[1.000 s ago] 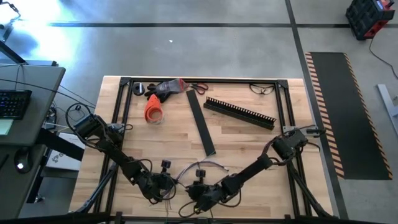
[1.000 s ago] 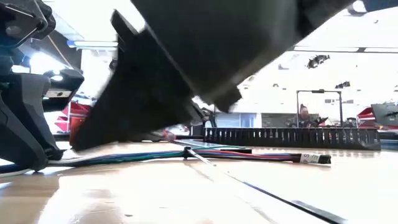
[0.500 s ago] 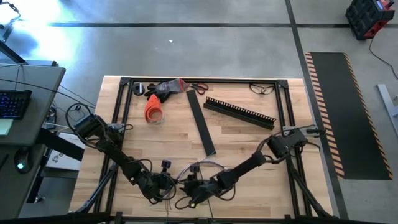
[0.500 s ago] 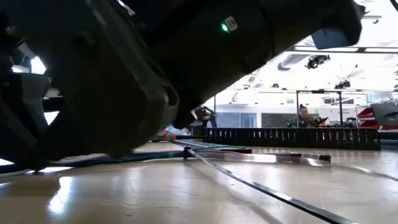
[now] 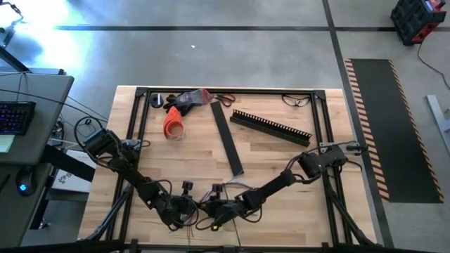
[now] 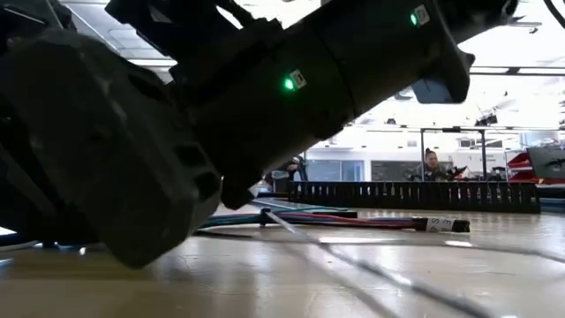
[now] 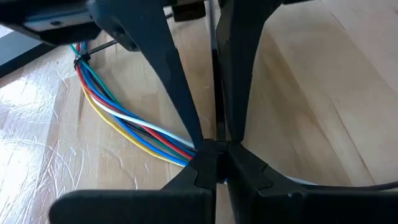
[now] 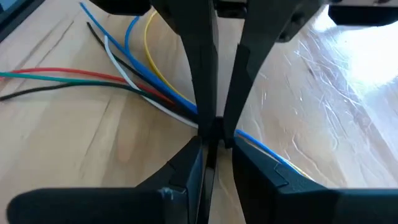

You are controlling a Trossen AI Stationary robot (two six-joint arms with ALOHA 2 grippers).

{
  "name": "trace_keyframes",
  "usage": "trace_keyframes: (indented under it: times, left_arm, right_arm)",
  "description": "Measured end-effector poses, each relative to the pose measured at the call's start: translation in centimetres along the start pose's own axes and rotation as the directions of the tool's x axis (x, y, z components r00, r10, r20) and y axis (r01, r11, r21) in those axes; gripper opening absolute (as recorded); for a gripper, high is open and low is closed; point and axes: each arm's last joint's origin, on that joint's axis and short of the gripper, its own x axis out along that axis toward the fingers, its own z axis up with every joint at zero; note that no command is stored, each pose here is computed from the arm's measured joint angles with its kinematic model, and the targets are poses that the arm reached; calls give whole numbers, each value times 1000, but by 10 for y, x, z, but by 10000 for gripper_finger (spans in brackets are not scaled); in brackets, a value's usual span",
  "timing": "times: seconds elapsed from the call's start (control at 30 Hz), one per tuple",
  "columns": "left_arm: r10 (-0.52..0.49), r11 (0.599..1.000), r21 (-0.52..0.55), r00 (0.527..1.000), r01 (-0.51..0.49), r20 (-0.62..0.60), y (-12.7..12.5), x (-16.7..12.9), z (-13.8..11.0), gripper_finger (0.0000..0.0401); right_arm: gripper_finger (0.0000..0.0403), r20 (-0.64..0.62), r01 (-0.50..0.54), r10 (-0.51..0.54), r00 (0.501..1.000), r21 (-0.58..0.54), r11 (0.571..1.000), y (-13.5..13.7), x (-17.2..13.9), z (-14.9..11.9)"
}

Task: Ziptie cables
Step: Wrap the black zip tie on the cable

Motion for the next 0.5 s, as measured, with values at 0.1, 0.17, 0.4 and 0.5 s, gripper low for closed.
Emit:
trace_keyframes:
  times: [0.1, 0.17, 0.4, 0.5]
  left_arm:
    - [1, 1000, 0, 1000, -1, 0, 0, 0, 0, 0]
    - [0, 1000, -1, 1000, 0, 1, 0, 0, 0, 0]
    - [0, 1000, -1, 1000, 0, 2, 0, 0, 0, 0]
    - [0, 1000, -2, 1000, 0, 2, 0, 0, 0, 0]
  right_arm:
    - [69, 14, 28, -28, 999, 1, 1000, 3, 1, -3]
    - [68, 19, 60, -59, 998, -6, 998, 5, -1, -4]
    - [56, 21, 69, -68, 997, -26, 997, 9, -3, -5]
    - [50, 26, 84, -83, 996, -40, 996, 12, -4, -5]
